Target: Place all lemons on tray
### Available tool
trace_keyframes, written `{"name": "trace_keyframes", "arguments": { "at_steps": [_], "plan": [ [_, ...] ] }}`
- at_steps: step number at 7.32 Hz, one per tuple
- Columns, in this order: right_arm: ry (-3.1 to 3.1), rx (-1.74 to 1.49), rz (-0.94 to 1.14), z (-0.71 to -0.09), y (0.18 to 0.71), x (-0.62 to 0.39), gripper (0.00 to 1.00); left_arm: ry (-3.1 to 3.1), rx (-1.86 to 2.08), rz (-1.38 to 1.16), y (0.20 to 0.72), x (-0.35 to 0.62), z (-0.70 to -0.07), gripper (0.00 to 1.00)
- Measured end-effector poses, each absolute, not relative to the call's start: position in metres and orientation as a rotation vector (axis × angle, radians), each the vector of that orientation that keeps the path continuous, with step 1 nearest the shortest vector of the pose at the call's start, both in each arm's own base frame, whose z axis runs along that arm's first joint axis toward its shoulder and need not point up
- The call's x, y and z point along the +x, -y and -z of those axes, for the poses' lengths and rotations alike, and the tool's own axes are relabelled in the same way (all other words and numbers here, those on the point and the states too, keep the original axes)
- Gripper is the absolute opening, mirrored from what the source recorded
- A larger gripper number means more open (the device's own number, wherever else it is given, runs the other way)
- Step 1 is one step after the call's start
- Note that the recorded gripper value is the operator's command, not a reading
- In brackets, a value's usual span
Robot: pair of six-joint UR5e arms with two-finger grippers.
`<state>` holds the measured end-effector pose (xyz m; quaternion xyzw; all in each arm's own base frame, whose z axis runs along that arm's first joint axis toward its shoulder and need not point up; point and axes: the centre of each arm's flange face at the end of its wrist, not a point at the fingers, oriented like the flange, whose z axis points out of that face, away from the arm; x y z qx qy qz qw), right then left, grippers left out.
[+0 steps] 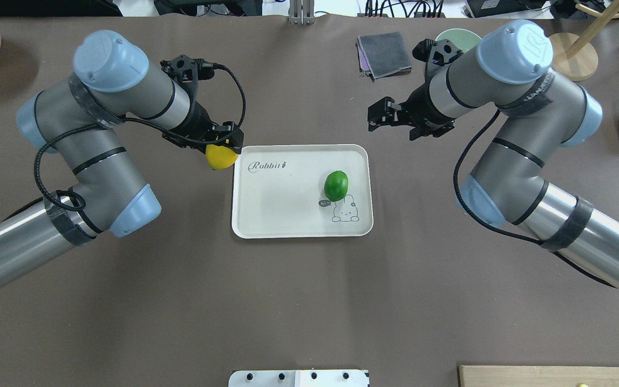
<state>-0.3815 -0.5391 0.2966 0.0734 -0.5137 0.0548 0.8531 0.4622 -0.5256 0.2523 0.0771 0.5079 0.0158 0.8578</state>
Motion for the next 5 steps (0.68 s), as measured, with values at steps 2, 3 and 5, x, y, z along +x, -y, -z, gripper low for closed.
{"name": "trace_keyframes", "arguments": {
  "at_steps": [2,3,5],
  "plan": [
    [1.043,0.175,-0.053,-0.338,0.547,-0.341,1.0,-1.058,0.154,0.025,0.496,0.504,-0.242,0.0],
    [1.032,0.179,-0.038,-0.351,0.551,-0.326,1.0,-1.048,0.167,0.039,0.484,0.522,-0.242,0.07],
    [1.02,0.194,0.007,-0.373,0.555,-0.301,1.0,-1.031,0.181,0.046,0.479,0.54,-0.244,0.98]
  ]
}}
